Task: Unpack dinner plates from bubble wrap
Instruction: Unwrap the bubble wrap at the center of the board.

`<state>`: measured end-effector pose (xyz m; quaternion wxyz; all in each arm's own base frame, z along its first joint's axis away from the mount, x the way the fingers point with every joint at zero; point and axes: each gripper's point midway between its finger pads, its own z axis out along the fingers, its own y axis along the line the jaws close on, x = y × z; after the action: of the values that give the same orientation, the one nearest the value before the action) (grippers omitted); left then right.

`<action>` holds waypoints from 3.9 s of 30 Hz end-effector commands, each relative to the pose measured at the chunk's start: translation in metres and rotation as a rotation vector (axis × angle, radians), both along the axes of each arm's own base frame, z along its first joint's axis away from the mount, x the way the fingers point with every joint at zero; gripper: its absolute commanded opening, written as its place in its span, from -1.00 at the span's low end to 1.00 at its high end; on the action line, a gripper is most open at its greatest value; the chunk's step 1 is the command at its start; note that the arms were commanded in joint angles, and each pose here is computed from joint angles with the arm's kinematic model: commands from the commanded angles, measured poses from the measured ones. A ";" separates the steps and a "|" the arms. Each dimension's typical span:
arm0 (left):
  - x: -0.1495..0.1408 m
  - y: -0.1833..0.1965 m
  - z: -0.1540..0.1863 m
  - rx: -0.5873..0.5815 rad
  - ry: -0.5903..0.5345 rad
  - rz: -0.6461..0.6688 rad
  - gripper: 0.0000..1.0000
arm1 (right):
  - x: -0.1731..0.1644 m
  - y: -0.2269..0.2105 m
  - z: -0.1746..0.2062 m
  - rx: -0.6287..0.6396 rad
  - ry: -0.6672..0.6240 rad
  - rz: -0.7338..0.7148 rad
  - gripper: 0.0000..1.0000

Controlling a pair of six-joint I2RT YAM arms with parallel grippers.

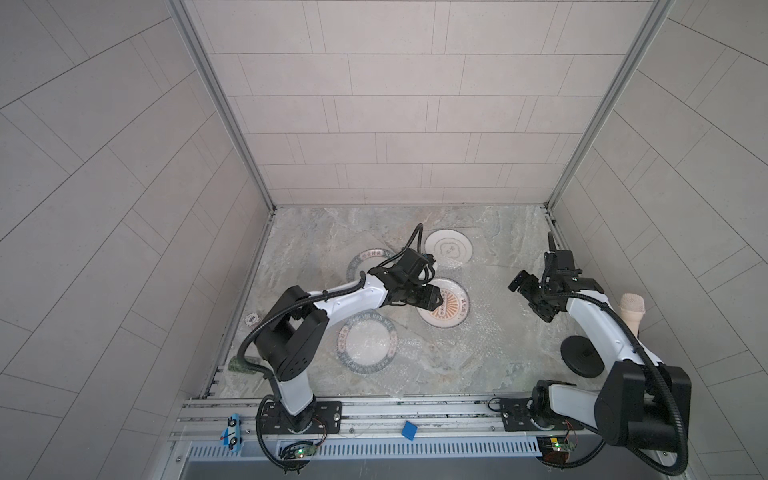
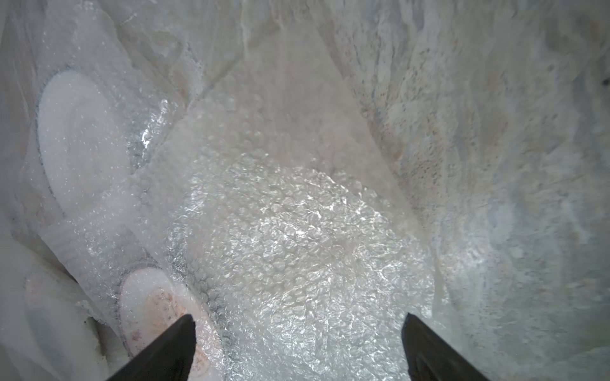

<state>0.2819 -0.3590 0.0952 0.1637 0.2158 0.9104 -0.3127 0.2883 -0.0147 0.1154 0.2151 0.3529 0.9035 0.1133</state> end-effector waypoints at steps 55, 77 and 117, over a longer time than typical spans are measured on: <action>-0.005 0.010 -0.078 0.157 0.145 0.046 -0.17 | 0.010 0.037 -0.021 -0.302 0.164 0.298 -1.00; -0.003 0.000 -0.067 0.097 0.163 0.040 -0.16 | 0.024 -0.018 0.116 -0.458 -0.187 0.117 0.74; -0.054 -0.027 -0.051 0.652 -0.292 -0.248 0.57 | -0.015 0.097 -0.051 0.106 0.071 0.420 1.00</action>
<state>0.2127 -0.3829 0.0418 0.1472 0.4312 0.8901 -0.0119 0.2841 0.0791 0.0610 0.1488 0.1745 0.9568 0.1789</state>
